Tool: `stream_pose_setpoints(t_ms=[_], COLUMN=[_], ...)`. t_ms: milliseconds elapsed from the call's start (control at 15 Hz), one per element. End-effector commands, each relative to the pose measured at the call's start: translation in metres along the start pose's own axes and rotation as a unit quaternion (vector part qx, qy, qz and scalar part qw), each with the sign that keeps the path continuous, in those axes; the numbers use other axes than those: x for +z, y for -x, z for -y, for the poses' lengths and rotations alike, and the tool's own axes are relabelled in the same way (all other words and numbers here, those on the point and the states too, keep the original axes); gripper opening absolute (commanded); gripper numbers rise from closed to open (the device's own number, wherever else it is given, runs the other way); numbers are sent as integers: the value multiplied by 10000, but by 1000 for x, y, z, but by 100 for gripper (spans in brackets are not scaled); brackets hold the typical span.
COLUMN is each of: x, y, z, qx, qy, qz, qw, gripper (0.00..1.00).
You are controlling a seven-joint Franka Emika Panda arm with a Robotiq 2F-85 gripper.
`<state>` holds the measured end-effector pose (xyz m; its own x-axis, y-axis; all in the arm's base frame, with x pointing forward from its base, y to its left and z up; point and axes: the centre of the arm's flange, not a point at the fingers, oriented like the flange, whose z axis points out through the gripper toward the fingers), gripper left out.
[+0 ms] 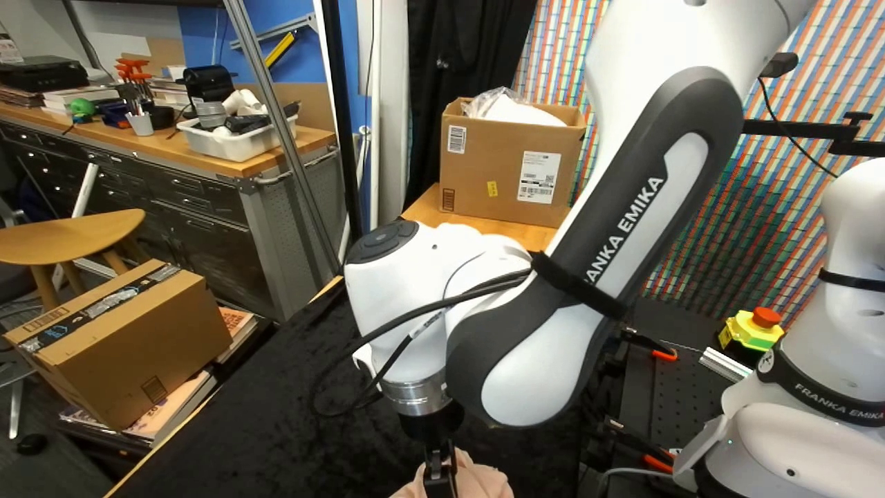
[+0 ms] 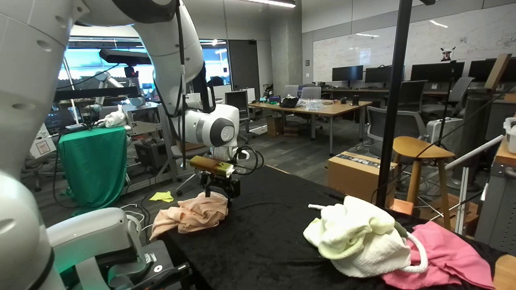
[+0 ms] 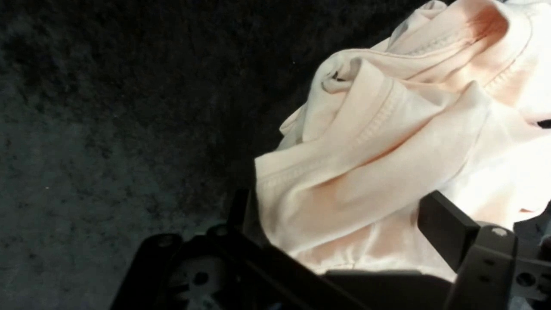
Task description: One by one, move every item on the table to the right back of the table.
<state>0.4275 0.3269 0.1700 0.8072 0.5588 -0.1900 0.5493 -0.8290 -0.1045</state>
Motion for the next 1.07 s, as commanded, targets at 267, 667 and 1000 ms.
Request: stream_pose_setpoints(t_ms=[267, 667, 1000], x=[11, 13, 10], y=[2, 4, 6], z=[37, 44, 42], qx=[-170, -133, -37], qy=[-48, -147, -186], qz=[60, 125, 106], qw=[9998, 9997, 9998], gripper=[100, 58, 19])
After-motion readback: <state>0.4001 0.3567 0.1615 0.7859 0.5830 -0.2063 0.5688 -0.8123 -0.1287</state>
